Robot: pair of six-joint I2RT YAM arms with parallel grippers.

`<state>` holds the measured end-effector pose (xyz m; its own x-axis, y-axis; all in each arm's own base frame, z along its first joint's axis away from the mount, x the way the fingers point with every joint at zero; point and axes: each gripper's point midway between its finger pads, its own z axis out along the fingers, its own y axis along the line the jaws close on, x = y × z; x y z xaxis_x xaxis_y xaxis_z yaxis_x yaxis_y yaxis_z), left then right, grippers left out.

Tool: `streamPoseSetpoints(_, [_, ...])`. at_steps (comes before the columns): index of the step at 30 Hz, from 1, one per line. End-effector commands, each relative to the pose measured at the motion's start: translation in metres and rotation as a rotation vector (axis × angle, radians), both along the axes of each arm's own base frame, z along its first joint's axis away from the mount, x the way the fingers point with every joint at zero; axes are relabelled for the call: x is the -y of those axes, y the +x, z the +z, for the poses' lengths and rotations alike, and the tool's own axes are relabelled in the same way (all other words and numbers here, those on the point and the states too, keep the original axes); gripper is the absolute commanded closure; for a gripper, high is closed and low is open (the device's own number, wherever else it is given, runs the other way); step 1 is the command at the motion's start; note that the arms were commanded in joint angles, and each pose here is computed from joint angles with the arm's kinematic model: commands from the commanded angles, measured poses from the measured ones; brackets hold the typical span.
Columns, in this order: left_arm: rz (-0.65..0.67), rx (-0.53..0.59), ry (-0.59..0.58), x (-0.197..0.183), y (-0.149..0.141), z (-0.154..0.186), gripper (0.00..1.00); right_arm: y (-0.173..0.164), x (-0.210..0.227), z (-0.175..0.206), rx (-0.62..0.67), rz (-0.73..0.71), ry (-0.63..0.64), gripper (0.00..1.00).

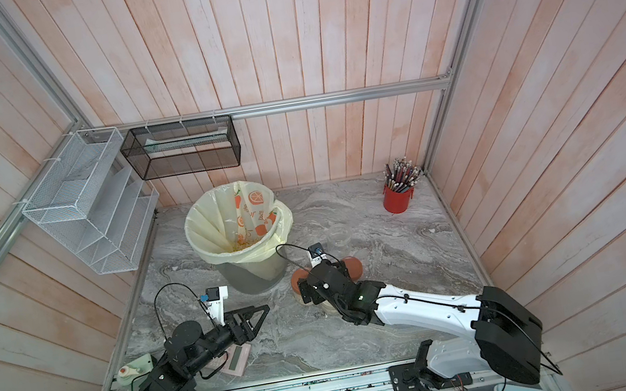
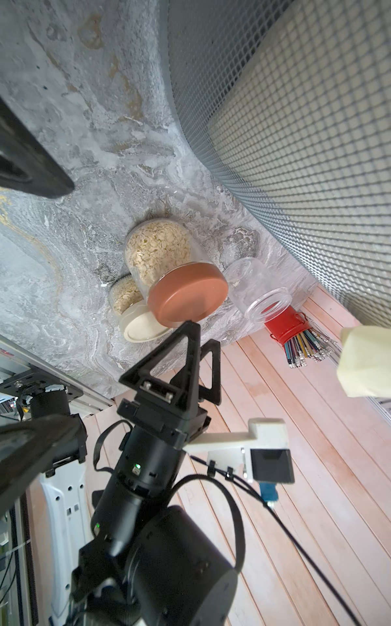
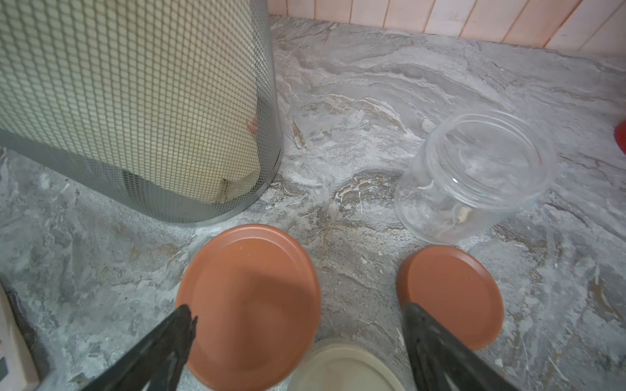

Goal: Empty expired oatmeal from jars
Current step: Place the jar at the center of the board, then pick up the jar from the center of the board.

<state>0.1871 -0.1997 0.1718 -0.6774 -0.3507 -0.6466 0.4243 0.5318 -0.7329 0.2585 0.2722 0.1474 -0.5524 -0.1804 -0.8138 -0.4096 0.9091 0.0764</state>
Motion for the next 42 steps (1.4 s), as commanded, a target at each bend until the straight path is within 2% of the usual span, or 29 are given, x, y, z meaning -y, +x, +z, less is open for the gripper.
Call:
streamPoseSetpoints(1, [0.012, 0.013, 0.009, -0.005, -0.002, -0.004, 0.00, -0.007, -0.015, -0.008, -0.033, 0.122, -0.081, 0.02])
streamPoseSetpoints(13, [0.031, 0.050, 0.019, -0.010, -0.002, 0.005, 0.00, -0.017, -0.034, -0.028, -0.092, 0.232, -0.101, 0.02])
streamPoseSetpoints(26, [0.023, 0.058, 0.026, -0.008, 0.000, 0.004, 0.00, -0.001, -0.041, -0.059, -0.120, 0.196, -0.185, 0.02])
streamPoseSetpoints(38, [0.015, 0.066, 0.034, -0.008, -0.002, 0.003, 0.00, 0.011, -0.047, -0.063, -0.122, 0.192, -0.154, 0.03])
streamPoseSetpoints(42, [0.011, 0.063, 0.037, -0.008, -0.003, 0.002, 0.00, 0.014, -0.052, -0.065, -0.127, 0.199, -0.143, 0.07])
